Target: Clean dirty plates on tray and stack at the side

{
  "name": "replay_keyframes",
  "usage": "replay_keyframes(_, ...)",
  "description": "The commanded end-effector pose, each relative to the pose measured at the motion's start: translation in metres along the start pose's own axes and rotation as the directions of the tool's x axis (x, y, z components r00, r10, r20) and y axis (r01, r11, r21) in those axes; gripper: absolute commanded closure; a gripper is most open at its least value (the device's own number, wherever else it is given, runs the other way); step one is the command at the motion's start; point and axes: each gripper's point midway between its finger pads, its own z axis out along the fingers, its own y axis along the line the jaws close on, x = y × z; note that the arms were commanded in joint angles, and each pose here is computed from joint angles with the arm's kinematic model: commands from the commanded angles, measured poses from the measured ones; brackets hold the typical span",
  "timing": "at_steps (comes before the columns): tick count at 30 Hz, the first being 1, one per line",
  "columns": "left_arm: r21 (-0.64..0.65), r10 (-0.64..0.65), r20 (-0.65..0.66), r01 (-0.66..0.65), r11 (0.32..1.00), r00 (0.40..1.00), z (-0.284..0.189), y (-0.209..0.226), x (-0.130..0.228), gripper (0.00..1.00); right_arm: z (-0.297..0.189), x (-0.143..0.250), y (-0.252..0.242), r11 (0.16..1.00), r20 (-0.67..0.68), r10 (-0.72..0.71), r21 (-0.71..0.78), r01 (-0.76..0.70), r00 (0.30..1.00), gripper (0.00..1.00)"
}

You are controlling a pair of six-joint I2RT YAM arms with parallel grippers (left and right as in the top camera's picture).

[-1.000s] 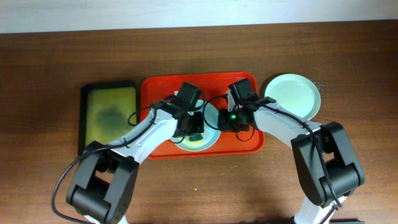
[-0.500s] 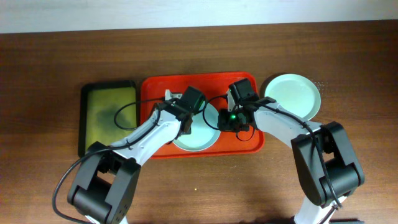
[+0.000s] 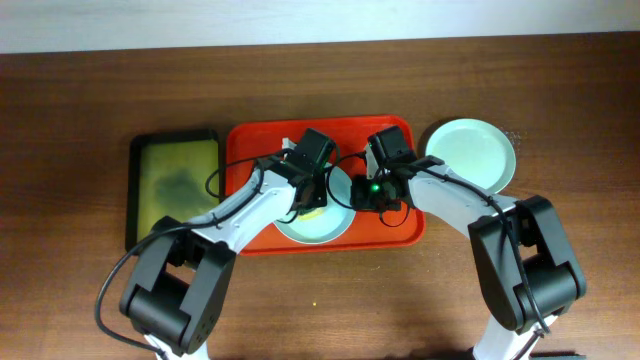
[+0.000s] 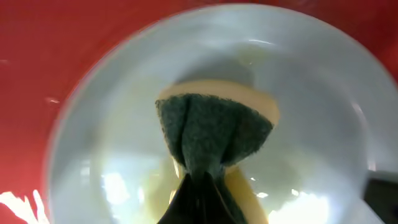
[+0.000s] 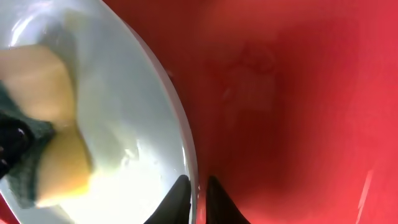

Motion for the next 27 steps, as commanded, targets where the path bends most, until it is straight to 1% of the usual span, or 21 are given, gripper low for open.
replay_keyframes(1, -0.255, 0.027, 0.098, -0.001, 0.967, 0.995, -0.004, 0.046, -0.017, 1.00, 0.004, 0.002, -0.016, 0.998, -0.006, 0.023, 0.058, -0.022, 1.000, 0.88)
replay_keyframes(3, -0.402, 0.059, 0.147, 0.005, 0.915, 0.987, -0.020, 0.074, -0.027, 1.00, 0.004, 0.002, -0.016, 0.998, -0.007, 0.023, 0.059, -0.023, 1.000, 0.88)
replay_keyframes(4, -0.448, 0.072, 0.171, 0.013, 0.894, 0.983, -0.029, 0.082, -0.032, 1.00, 0.004, 0.002, -0.016, 0.998, -0.006, 0.023, 0.059, -0.023, 1.000, 0.88)
replay_keyframes(5, -0.469, 0.078, 0.193, 0.022, 0.883, 0.978, -0.039, 0.085, -0.038, 1.00, 0.004, 0.002, -0.016, 0.998, -0.005, 0.023, 0.059, -0.022, 1.000, 0.88)
replay_keyframes(7, -0.433, 0.064, 0.212, 0.035, 0.901, 0.975, -0.047, 0.079, -0.044, 1.00, 0.004, 0.001, -0.017, 0.997, -0.002, 0.023, 0.068, -0.023, 1.000, 0.88)
replay_keyframes(8, -0.362, 0.043, 0.200, 0.033, 0.931, 0.979, -0.049, 0.066, -0.043, 1.00, 0.004, 0.001, -0.017, 0.997, -0.002, 0.023, 0.069, -0.023, 1.000, 0.88)
replay_keyframes(9, -0.248, 0.017, 0.156, 0.022, 0.969, 0.988, -0.045, 0.047, -0.036, 1.00, 0.004, 0.001, -0.017, 0.997, -0.001, 0.023, 0.069, -0.022, 1.000, 0.88)
replay_keyframes(10, -0.133, 0.001, 0.095, 0.012, 0.991, 0.995, -0.040, 0.027, -0.026, 1.00, 0.004, 0.001, -0.017, 0.997, -0.001, 0.023, 0.069, -0.023, 1.000, 0.88)
replay_keyframes(11, -0.005, -0.005, 0.018, 0.005, 1.000, 1.000, -0.037, 0.005, -0.013, 1.00, 0.004, 0.001, -0.017, 0.997, -0.001, 0.023, 0.069, -0.023, 1.000, 0.88)
replay_keyframes(12, 0.083, 0.000, -0.027, 0.002, 0.997, 1.000, -0.037, -0.012, -0.005, 1.00, 0.004, 0.001, -0.017, 0.997, -0.001, 0.023, 0.069, -0.023, 1.000, 0.88)
replay_keyframes(14, 0.166, 0.019, -0.060, -0.009, 0.986, 0.998, -0.040, -0.032, 0.003, 1.00, 0.004, 0.001, -0.017, 0.997, 0.001, 0.022, 0.068, -0.022, 1.000, 0.88)
replay_keyframes(17, 0.121, 0.038, -0.052, -0.032, 0.992, 0.998, -0.034, -0.030, 0.008, 1.00, 0.004, 0.002, -0.017, 0.997, -0.003, 0.024, 0.069, -0.023, 1.000, 0.88)
replay_keyframes(21, 0.067, 0.046, -0.102, -0.039, 0.997, 0.994, -0.011, -0.021, 0.022, 1.00, 0.004, 0.002, -0.017, 0.997, -0.003, 0.024, 0.069, -0.023, 1.000, 0.88)
replay_keyframes(22, 0.021, 0.048, -0.115, -0.046, 0.999, 0.992, -0.001, -0.012, 0.028, 1.00, 0.004, 0.002, -0.017, 0.997, -0.003, 0.024, 0.069, -0.023, 1.000, 0.88)
replay_keyframes(24, -0.122, 0.058, -0.113, -0.072, 0.990, 0.992, 0.015, 0.014, 0.032, 1.00, 0.004, 0.002, -0.018, 0.997, -0.006, 0.025, 0.070, -0.024, 1.000, 0.88)
replay_keyframes(27, -0.226, 0.049, -0.064, -0.062, 0.972, 0.997, 0.011, 0.038, 0.019, 1.00, 0.004, 0.002, -0.018, 0.997, -0.006, 0.024, 0.071, -0.024, 1.000, 0.88)
